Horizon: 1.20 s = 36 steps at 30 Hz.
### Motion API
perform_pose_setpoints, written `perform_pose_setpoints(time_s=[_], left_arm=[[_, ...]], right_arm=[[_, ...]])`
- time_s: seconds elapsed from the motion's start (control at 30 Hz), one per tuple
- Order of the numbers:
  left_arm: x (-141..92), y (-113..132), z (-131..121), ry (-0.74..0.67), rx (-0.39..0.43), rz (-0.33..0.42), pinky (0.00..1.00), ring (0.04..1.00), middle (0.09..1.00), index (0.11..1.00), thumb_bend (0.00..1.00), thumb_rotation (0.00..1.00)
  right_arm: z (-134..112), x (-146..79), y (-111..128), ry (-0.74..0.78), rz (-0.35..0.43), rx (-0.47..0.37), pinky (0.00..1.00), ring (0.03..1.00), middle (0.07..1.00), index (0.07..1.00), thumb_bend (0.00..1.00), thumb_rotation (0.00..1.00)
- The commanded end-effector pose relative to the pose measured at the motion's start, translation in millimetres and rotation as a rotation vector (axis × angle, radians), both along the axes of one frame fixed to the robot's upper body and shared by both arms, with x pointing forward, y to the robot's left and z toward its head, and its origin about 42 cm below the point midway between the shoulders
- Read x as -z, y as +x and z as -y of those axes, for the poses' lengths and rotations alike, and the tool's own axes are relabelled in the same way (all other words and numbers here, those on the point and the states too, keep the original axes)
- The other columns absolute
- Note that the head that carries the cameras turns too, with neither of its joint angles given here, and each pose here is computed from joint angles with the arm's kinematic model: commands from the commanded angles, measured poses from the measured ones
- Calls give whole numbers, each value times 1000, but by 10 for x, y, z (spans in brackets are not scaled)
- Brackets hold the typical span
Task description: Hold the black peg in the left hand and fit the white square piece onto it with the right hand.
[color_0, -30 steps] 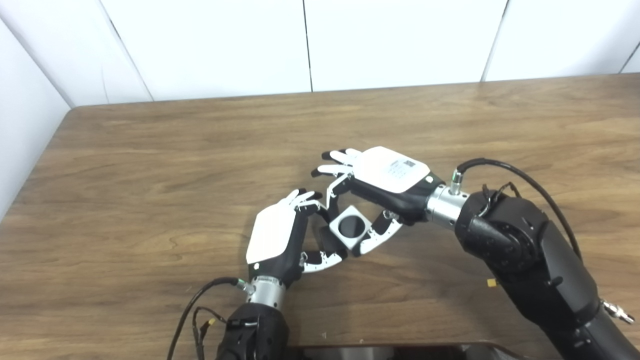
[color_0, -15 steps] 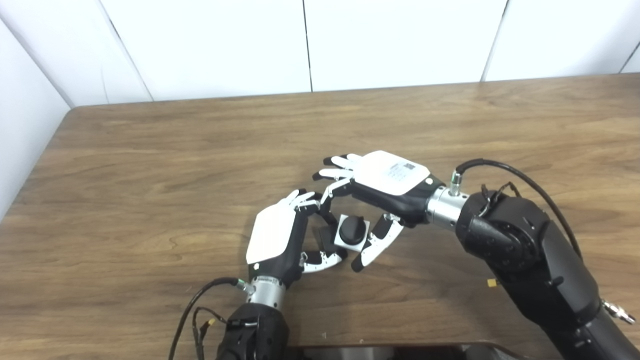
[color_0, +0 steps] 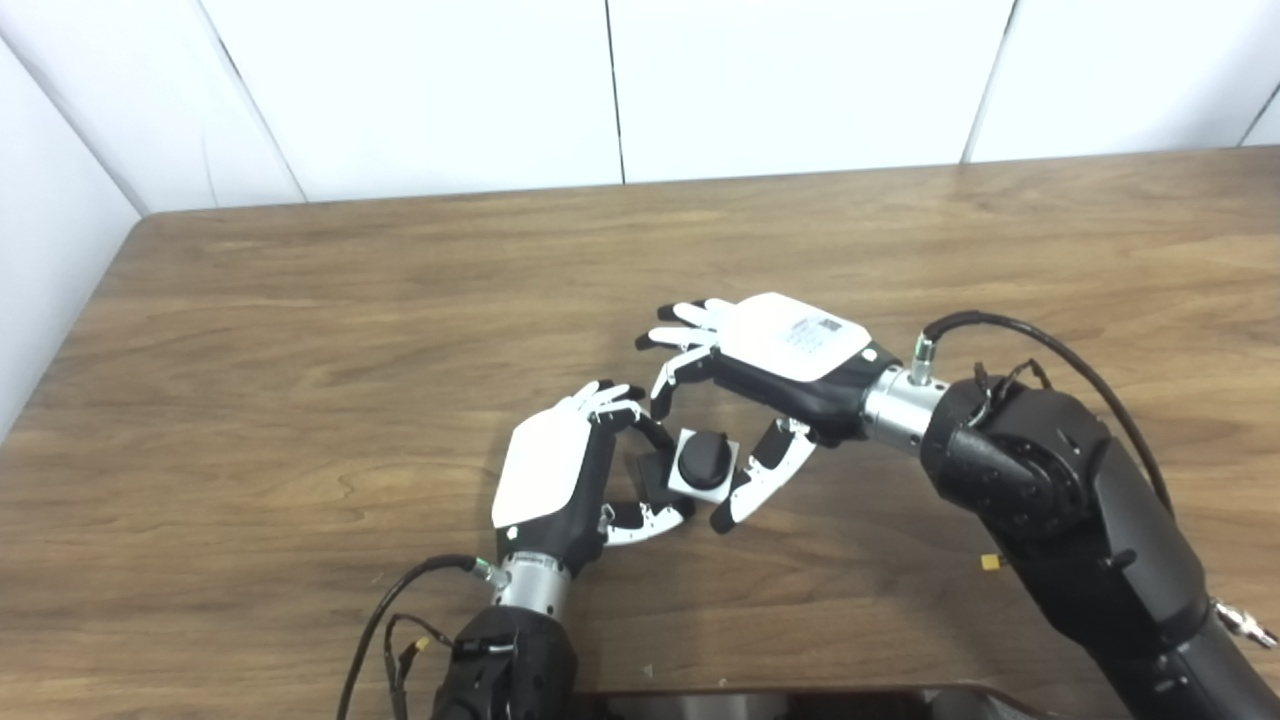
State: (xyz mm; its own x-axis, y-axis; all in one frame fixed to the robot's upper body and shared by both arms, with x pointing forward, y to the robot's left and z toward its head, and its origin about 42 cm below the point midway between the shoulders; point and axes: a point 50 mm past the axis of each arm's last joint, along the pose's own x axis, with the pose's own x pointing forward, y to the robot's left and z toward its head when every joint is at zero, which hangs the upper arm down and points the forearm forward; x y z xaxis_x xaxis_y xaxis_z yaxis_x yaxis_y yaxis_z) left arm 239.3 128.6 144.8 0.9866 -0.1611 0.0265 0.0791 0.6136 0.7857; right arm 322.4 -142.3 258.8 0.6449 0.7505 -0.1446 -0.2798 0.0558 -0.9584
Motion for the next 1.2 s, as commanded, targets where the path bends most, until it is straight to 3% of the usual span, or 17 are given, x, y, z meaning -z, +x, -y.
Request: perform_pose_setpoints(time_s=[0.0, 0.9, 0.93, 0.97, 1.03, 1.17], left_arm=[[-16, 4, -11, 24, 10, 2, 903, 902, 824, 493, 501, 88], [-28, 8, -49, 10, 2, -44, 917, 902, 827, 497, 502, 90], [-28, 9, -51, 11, 3, -44, 921, 905, 831, 573, 557, 232], [-28, 11, -54, 11, 2, -44, 923, 907, 833, 612, 585, 307], [-31, 14, -56, 12, 2, -44, 927, 910, 838, 655, 610, 369], [-28, 24, -55, 12, 1, -42, 923, 910, 842, 668, 625, 394]], right_arm=[[-12, -203, -4, 47, 80, -5, 1000, 1000, 939, 682, 1000, 378], [77, -187, -32, 58, 76, 16, 1000, 1000, 938, 666, 1000, 385], [80, -185, -31, 58, 75, 16, 1000, 1000, 939, 666, 1000, 385], [85, -181, -31, 58, 73, 18, 1000, 1000, 939, 666, 1000, 384], [90, -178, -32, 57, 70, 20, 1000, 1000, 940, 666, 1000, 378], [97, -174, -32, 54, 67, 22, 1000, 1000, 942, 668, 1000, 378]])
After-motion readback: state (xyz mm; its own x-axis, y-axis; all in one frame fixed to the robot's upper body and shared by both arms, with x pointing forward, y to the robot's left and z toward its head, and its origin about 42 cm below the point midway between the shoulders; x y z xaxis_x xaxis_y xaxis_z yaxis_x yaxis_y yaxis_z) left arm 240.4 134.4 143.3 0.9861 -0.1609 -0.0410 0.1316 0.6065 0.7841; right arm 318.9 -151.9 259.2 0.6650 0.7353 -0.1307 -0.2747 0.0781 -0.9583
